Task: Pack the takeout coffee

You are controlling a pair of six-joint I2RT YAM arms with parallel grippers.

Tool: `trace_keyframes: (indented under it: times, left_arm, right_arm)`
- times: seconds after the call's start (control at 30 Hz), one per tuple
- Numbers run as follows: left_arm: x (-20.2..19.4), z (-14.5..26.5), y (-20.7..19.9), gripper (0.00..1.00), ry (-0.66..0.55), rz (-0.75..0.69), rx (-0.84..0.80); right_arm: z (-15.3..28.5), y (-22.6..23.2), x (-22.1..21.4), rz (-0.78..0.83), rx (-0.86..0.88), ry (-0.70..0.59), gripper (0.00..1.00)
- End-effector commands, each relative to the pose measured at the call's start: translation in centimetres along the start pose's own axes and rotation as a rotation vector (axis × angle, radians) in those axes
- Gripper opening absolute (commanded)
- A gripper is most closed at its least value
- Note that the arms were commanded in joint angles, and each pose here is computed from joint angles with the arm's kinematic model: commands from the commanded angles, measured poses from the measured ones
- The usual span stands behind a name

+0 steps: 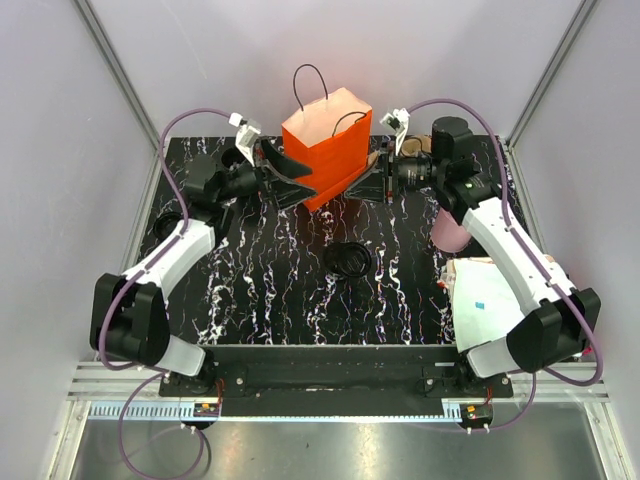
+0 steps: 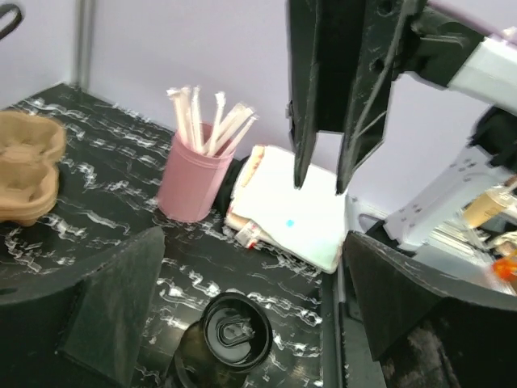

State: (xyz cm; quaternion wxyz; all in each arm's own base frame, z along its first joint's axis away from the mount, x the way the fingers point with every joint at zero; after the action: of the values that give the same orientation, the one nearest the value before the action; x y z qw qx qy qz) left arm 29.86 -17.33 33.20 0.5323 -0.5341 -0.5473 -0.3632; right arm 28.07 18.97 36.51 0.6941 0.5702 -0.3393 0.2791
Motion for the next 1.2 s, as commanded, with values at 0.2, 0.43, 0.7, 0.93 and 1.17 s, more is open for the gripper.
trace_keyframes:
  times: [0.2,0.43,0.7,0.93,1.17]
  left_arm:
    - [-2.2,2.5,1.0,0.99,0.241,-0.245,0.259]
    - [-4.6,3.6,1.9,0.99,0.339,-0.236,0.314]
    - [-7.2,4.9,2.5,0.99,0.414,-0.186,0.316]
    - [-7.4,5.2,2.5,0.99,0.426,-0.17,0.322]
    - [-7.1,5.7,2.5,0.99,0.43,-0.191,0.344]
  right_arm:
    - [4.0,-0.8,-1.7,0.33,-0.339,0.015,0.46]
    - [5.3,-2.4,-6.5,0.387,-0.382,0.177,0.6]
    - [8.1,-2.9,-14.4,0.416,-0.361,0.451,0.82]
    - [9.2,-5.1,-18.3,0.433,-0.423,0.579,0.93]
    - [7.8,-5.9,-23.0,0.462,-0.422,0.684,0.93]
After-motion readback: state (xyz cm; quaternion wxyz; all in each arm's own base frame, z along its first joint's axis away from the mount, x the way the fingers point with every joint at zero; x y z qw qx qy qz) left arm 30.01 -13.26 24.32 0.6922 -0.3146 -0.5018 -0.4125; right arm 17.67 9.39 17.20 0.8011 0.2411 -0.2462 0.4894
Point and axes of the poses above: each gripper's point midway between its finger pads, its own z axis back along the fingers, its own y axis along the line the jaws close on, x = y × z, the point moved 9 cm from there along z, back along the fingers, and after that the axes turned 13 degrees about -z, right-handed, at the moved point
